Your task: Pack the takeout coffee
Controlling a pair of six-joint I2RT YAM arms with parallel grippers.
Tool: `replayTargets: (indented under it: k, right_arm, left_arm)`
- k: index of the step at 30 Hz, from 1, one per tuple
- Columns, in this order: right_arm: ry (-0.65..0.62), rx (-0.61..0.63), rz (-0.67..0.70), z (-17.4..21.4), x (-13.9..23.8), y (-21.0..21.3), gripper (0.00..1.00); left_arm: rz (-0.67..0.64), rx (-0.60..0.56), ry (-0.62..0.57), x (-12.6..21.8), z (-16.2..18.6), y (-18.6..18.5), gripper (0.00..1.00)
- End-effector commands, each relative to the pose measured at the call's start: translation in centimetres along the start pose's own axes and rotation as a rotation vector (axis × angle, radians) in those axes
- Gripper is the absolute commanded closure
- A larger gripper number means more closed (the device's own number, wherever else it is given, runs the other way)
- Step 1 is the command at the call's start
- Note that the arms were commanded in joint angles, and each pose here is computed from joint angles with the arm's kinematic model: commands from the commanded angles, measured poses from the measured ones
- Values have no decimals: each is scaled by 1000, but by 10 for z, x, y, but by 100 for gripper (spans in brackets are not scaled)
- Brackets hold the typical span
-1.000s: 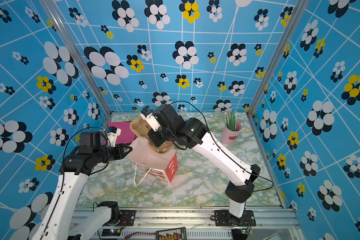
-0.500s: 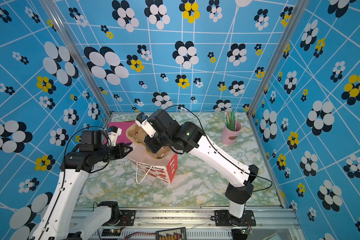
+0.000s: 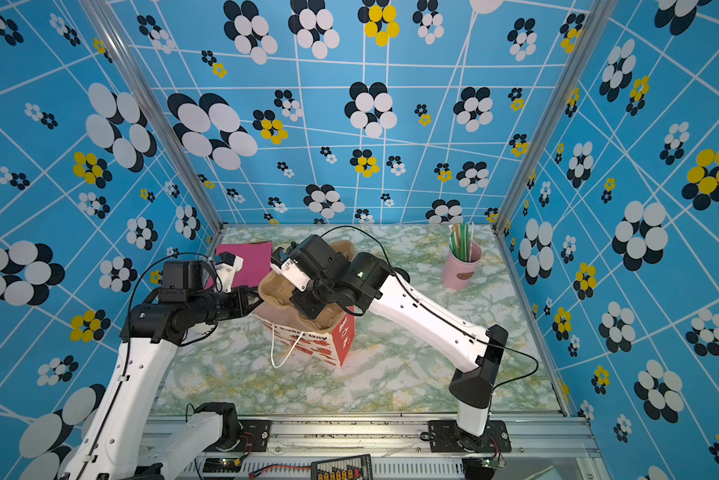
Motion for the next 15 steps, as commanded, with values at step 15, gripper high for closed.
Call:
replayTargets:
  k: [15]
  right_arm:
    - [143,130,-21,9,-42,1,83]
  left_arm:
    - [-11,-29,-13,2,-2,1,100]
Point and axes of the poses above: each gripper's point midway between its finger pads, its own x axis back along the fingers, its own y axis along the line the jaws close on, z = x × y, the point moved 4 cm from there along x, back along the fingers, and after that the axes turned 10 degrees about x, right-handed, at the moved point
